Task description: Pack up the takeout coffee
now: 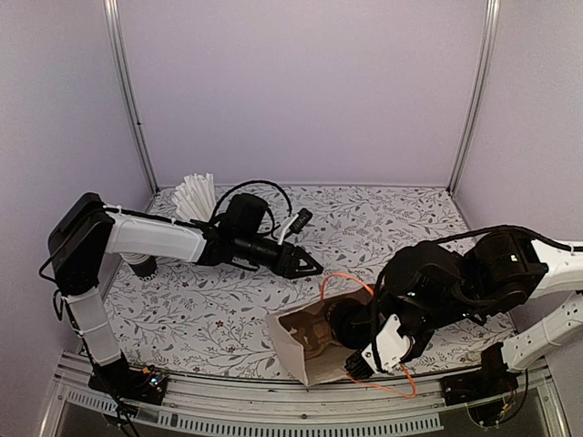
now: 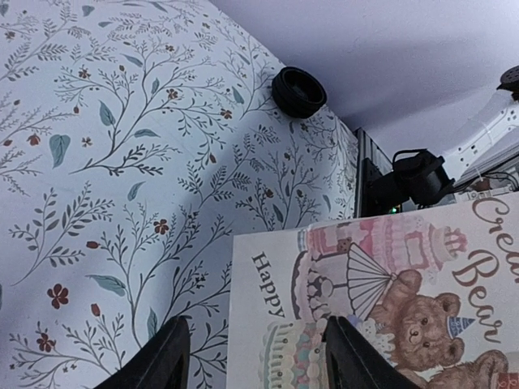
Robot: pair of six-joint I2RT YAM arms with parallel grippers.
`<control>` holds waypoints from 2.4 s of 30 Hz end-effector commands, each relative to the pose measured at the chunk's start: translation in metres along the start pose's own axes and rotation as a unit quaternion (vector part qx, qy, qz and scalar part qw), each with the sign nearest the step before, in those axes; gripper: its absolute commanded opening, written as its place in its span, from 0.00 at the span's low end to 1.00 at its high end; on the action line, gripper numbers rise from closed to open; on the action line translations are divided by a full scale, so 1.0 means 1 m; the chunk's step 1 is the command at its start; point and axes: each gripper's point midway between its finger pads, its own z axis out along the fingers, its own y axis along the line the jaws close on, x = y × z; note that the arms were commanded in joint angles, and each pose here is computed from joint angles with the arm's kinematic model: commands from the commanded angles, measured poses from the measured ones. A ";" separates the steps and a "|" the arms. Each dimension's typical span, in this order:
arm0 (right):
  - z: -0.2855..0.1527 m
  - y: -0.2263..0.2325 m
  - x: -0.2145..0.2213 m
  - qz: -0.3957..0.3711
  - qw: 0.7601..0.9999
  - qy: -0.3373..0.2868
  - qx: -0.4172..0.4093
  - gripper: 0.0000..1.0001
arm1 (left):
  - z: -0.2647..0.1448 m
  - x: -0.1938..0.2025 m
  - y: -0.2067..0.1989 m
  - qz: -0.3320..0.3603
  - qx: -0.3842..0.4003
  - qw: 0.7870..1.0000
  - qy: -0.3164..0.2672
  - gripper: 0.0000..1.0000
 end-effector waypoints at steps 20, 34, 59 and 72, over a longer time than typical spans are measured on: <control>-0.014 0.032 -0.003 -0.021 0.998 -0.053 -0.036 0.64 | -0.002 -0.008 -0.049 0.052 0.103 0.993 -0.019 0.56; -0.033 -0.008 -0.021 -0.007 0.997 -0.071 0.014 0.64 | -0.015 -0.019 -0.041 0.053 0.082 0.995 -0.029 0.56; -0.011 -0.072 0.005 0.020 0.995 -0.042 0.088 0.64 | -0.070 -0.026 -0.015 0.046 -0.014 0.996 -0.078 0.57; -0.004 -0.107 0.017 0.035 0.993 -0.032 0.107 0.64 | -0.082 -0.015 0.000 0.030 -0.048 0.995 -0.082 0.57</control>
